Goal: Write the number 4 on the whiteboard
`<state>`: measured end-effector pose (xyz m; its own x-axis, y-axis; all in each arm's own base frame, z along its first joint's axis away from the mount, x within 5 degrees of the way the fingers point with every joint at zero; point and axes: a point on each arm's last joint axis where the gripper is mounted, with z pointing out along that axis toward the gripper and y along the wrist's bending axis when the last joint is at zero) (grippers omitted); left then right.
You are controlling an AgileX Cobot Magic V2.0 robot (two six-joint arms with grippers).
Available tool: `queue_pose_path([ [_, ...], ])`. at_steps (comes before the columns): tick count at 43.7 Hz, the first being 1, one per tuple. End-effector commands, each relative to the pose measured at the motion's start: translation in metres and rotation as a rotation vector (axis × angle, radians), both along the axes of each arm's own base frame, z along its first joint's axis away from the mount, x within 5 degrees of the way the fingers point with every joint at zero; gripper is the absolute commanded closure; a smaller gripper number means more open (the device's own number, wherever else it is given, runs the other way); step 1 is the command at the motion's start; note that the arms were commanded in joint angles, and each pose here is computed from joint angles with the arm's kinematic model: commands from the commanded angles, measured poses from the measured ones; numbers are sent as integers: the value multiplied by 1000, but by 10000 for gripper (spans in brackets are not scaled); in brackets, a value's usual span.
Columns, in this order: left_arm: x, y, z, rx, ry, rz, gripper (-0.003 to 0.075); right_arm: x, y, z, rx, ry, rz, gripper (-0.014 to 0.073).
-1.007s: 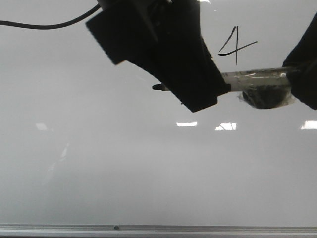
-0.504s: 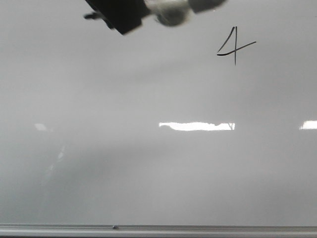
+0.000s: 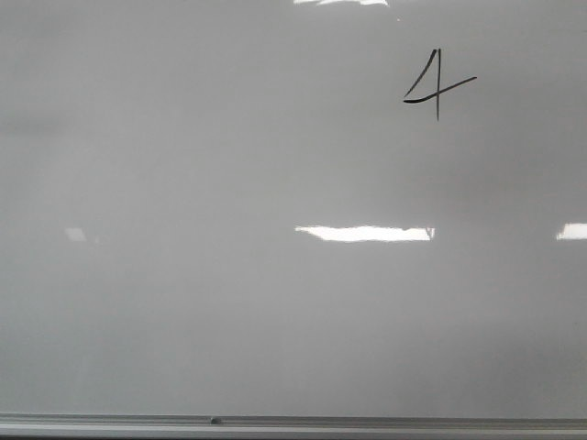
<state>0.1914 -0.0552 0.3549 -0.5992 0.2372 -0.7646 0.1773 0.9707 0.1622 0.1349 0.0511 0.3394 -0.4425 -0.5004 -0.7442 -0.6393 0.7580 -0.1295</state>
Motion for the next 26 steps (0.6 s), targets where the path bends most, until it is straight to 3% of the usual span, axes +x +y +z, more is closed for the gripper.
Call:
queue_pose_path([
  [1, 4, 14, 1, -107, -139, 74, 741, 2, -1, 15, 35, -83, -24, -34],
  [6, 12, 20, -16, -248, -218, 103, 741, 2, -1, 15, 35, -82, -24, -34],
  [12, 22, 13, -35, -319, -323, 25, 741, 2, -1, 15, 35, -82, -24, -34],
  [22, 47, 3, -57, -341, -370, -54, 740, 2, -1, 15, 35, -82, -24, -34],
  [26, 58, 12, -67, -334, -359, -17, 740, 2, -1, 15, 35, -82, -24, -34],
])
